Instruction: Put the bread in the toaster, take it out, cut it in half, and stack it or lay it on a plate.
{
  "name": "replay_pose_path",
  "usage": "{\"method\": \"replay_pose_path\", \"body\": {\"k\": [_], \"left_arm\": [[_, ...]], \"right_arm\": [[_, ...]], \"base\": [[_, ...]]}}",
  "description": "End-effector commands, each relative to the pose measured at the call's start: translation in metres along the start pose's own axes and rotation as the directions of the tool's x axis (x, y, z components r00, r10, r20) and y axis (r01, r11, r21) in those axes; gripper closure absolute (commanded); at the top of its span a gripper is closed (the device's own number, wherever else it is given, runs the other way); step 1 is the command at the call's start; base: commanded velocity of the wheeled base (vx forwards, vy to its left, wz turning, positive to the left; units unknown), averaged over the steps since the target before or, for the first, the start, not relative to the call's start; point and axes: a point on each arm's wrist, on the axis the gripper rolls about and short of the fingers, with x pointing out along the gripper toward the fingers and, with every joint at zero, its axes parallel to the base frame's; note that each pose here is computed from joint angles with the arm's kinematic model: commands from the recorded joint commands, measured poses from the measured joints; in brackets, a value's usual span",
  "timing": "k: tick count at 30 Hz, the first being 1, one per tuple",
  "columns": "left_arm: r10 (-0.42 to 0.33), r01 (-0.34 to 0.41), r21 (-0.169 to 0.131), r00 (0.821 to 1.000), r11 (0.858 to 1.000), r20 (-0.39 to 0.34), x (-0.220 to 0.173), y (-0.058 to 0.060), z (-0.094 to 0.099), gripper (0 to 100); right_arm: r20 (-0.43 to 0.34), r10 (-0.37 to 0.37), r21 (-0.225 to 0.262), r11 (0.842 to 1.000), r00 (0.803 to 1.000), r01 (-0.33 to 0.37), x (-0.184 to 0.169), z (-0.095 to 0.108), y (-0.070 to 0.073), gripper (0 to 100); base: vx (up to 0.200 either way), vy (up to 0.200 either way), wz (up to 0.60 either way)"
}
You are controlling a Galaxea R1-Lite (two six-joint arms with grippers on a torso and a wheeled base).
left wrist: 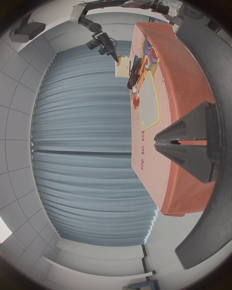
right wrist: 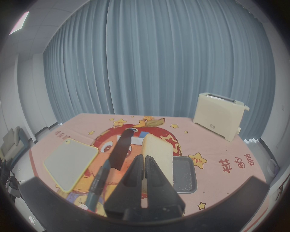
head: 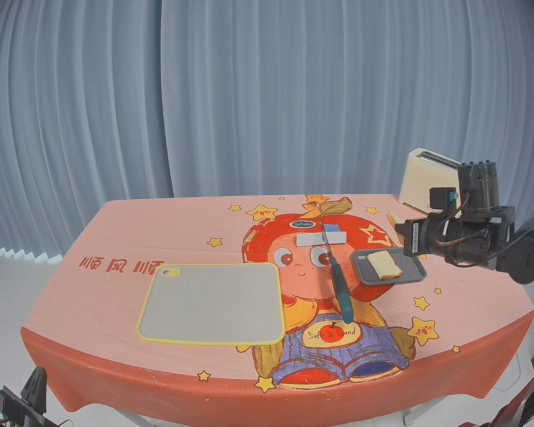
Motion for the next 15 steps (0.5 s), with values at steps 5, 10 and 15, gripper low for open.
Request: {"method": "replay_pose_path", "body": {"k": [5, 10, 15], "left_arm": [[0.001, -0.001, -0.001, 1.000, 1.000, -0.013, 0.001, 0.000, -0.005, 100], [0.001, -0.001, -0.001, 1.000, 1.000, -0.013, 0.001, 0.000, -0.005, 100], [0.001, -0.001, -0.001, 1.000, 1.000, -0.012, 0.001, 0.000, -0.005, 100]], "right_arm": [[-0.142, -0.026, -0.034, 0.999, 0.989, 0.022, 0.044, -0.029, 0.000, 100], [-0.163, -0.031, -0.055, 0.998, 0.986, 0.022, 0.051, -0.033, 0.000, 100], [-0.173, -0.032, -0.091, 0.996, 0.984, 0.017, 0.054, -0.035, 0.000, 100]], "base": [[0.000, 0.000, 0.00], [0.000, 0.000, 0.00], [0.000, 0.000, 0.00]]}}
